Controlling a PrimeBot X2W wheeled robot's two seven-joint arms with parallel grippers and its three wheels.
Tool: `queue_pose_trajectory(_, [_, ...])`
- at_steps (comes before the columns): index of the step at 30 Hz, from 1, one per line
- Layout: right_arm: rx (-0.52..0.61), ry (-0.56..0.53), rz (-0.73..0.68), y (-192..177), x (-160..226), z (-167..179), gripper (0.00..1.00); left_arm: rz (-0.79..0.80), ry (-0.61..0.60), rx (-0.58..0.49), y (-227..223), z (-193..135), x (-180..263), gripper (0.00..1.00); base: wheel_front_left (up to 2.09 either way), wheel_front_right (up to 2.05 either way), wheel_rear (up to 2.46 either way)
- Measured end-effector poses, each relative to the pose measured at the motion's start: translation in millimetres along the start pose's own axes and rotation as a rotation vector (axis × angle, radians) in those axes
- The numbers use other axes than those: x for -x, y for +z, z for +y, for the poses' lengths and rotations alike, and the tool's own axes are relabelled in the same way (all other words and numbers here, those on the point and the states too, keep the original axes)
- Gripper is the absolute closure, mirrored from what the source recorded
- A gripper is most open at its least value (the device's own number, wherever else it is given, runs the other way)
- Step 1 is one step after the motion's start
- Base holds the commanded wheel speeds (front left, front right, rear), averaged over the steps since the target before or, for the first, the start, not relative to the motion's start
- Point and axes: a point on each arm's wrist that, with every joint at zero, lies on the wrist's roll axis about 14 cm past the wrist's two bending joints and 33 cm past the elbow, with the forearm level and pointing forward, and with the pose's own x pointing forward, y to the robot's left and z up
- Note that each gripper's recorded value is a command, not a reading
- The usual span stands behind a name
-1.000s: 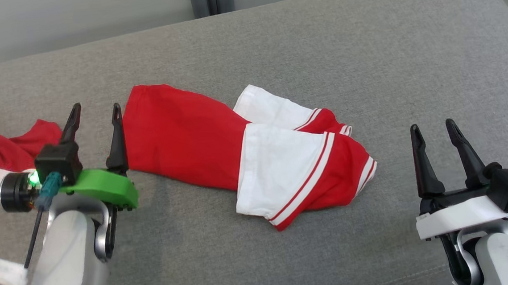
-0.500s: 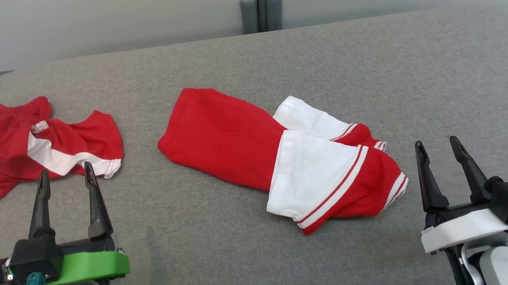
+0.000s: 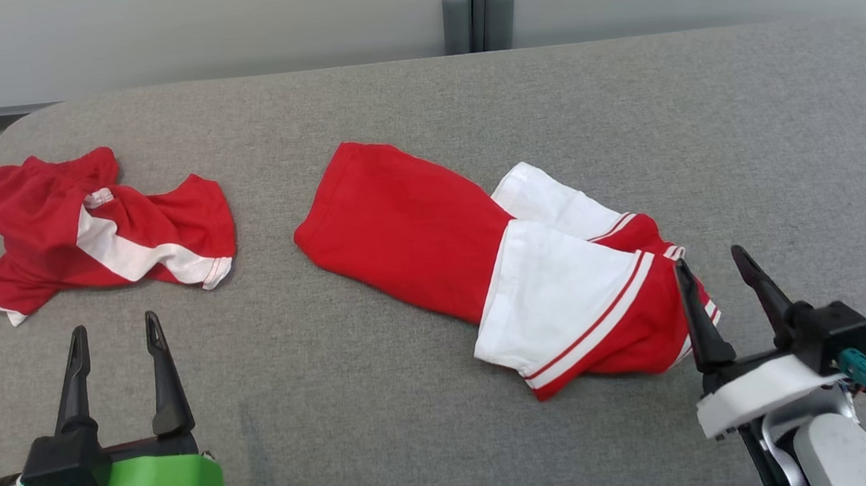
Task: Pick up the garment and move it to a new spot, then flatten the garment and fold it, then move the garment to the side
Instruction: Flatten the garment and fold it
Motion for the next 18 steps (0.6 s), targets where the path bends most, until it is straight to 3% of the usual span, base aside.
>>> queue_pose_trajectory(7, [0.063, 0.256, 0.066, -3, -31, 69, 0.0, -0.001, -0.009, 0.004, 0, -4, -4, 0.0, 0.0, 0.0, 0.0])
queue_pose_trajectory(13, [0.105, 0.451, 0.215, -40, -20, 123, 0.0, 0.01, -0.009, 0.02, -3, -6, -1, 0.0, 0.0, 0.0, 0.0])
queue_pose_trajectory(18, [0.197, 0.563, 0.293, -67, -6, 144, 0.0, 0.018, 0.003, 0.025, -5, -4, 0, 0.0, 0.0, 0.0, 0.0])
